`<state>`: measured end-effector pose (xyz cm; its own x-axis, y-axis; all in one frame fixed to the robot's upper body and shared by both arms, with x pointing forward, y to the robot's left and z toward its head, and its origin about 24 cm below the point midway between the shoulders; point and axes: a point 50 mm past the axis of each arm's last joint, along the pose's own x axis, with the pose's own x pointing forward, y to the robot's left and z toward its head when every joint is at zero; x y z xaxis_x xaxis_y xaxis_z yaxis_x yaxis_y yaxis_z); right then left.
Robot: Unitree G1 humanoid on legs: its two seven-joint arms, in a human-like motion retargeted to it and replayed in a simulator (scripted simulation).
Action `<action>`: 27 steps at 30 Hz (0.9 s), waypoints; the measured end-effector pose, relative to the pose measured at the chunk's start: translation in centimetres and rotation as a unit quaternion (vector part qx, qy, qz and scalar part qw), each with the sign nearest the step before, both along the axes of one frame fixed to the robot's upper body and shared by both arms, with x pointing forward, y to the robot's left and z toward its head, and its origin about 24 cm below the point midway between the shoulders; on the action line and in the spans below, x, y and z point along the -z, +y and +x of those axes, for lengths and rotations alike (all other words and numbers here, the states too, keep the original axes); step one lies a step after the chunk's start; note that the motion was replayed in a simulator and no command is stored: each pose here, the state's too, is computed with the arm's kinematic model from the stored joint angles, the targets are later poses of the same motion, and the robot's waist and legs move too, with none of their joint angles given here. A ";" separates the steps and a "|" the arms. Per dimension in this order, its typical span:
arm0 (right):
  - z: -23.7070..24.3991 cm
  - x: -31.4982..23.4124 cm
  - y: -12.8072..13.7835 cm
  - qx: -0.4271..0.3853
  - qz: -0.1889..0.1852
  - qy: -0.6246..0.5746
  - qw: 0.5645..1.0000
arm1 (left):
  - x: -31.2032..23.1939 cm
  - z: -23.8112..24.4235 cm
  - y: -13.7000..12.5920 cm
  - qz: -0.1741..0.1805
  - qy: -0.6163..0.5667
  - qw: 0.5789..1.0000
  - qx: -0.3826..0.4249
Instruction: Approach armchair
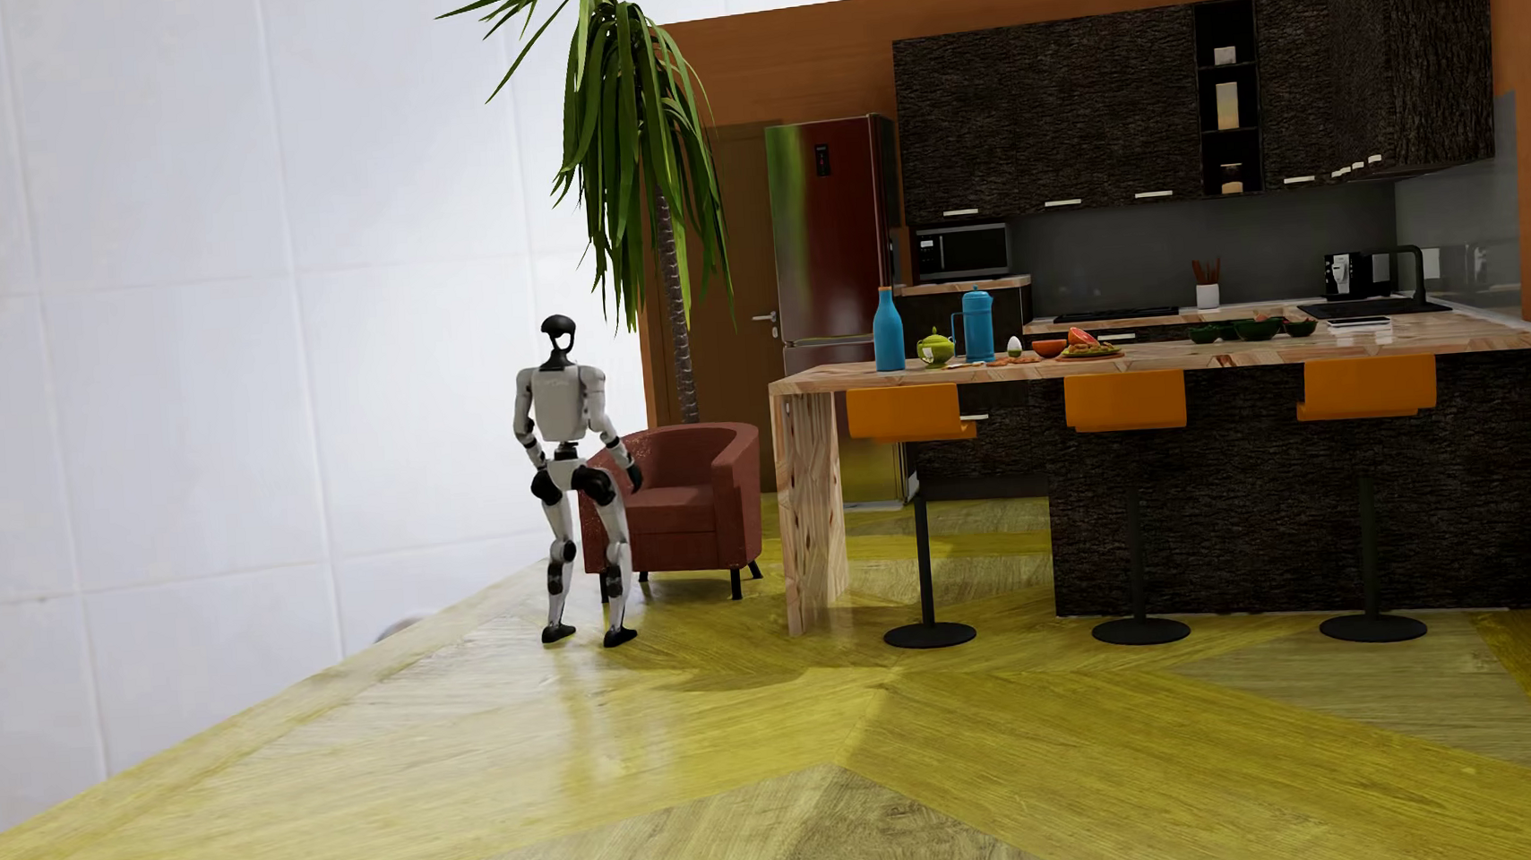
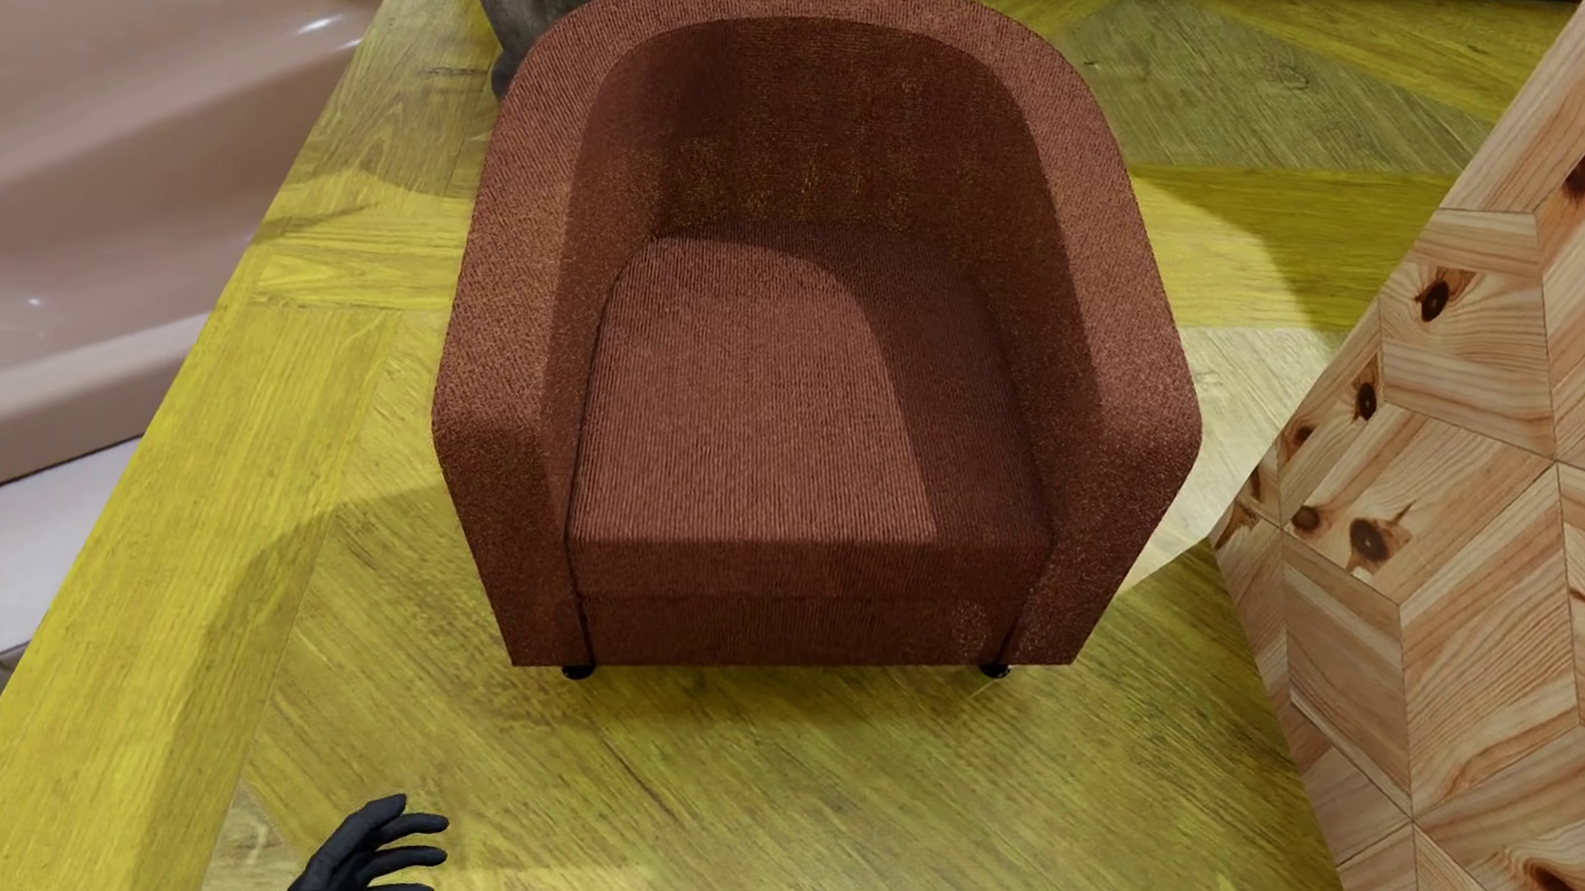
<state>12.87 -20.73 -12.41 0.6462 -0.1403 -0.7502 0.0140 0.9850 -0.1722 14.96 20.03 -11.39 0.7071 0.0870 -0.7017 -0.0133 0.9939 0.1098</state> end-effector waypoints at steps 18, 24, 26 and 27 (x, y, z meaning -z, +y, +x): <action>1.6 -0.4 0.9 -0.001 -0.002 -0.016 1.000 | 0.0 -0.2 0.7 0.031 0.007 0.999 -0.015; -2.0 1.1 0.9 -0.013 0.011 0.066 0.998 | -0.8 1.9 -1.2 -0.013 -0.041 0.999 0.011; -1.1 0.8 1.3 -0.018 0.004 0.046 0.999 | -0.5 1.0 0.1 0.005 -0.023 0.999 0.025; -0.4 0.3 0.8 -0.011 -0.001 0.023 1.000 | -0.4 0.5 0.8 0.014 -0.010 1.000 0.023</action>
